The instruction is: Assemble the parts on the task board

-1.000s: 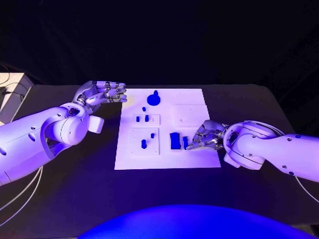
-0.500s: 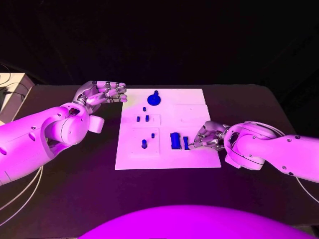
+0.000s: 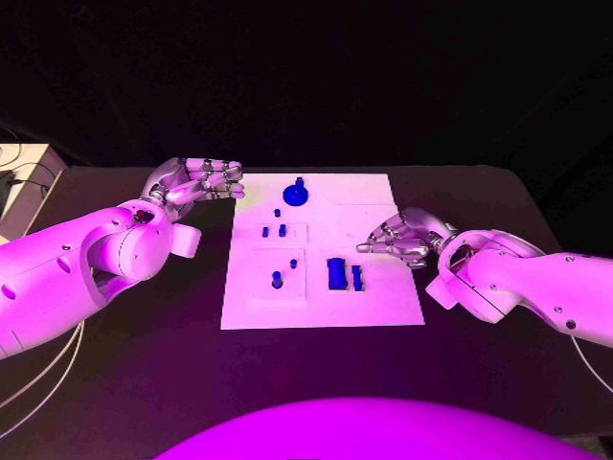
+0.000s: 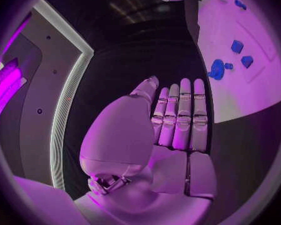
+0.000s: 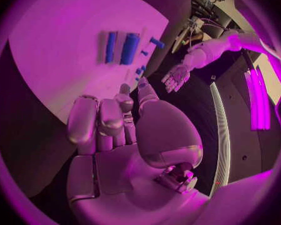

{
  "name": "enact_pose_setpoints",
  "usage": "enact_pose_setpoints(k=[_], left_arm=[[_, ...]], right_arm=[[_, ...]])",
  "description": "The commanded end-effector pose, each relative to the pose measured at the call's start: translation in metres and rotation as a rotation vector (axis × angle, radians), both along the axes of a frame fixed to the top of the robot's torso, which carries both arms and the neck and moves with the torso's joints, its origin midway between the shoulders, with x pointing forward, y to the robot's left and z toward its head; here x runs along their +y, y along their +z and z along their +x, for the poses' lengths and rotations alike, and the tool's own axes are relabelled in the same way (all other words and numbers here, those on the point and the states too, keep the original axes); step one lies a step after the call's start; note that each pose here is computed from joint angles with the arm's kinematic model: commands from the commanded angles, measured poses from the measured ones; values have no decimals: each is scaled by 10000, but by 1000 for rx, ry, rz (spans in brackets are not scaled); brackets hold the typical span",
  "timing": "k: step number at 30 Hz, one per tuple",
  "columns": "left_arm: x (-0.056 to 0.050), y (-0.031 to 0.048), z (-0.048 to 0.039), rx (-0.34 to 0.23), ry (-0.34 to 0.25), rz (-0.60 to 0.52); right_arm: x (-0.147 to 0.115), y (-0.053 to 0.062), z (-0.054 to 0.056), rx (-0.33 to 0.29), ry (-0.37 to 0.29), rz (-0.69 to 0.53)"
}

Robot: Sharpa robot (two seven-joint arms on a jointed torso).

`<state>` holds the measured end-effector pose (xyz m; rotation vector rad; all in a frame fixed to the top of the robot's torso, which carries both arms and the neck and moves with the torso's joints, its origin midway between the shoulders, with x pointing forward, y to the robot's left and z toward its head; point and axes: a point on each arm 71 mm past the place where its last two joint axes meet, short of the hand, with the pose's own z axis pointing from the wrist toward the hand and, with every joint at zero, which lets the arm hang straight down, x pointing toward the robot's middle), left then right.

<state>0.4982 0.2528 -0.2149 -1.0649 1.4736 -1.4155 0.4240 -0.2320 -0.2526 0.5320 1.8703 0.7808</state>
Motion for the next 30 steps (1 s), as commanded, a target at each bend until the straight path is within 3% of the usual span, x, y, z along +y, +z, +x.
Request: enact_pose_setpoints(k=[1, 11, 18, 22, 23, 30], left_arm=[[-21, -2, 9, -6, -5, -44], [0, -58, 96, -19, 70, -102], [23, -122, 196, -36, 142, -113], [6, -159, 242, -39, 161, -115], [-13, -180, 228, -7, 125, -89], [-90, -163, 179, -15, 145, -86]], right_arm=[[-95, 129, 134, -125, -74, 247], [-469, 93, 628, -208, -255, 422], [-566, 72, 872, -277, -298, 439], [-557, 64, 937, -289, -291, 452], [-568, 36, 930, -256, -311, 395], [-408, 61, 863, -250, -318, 457]])
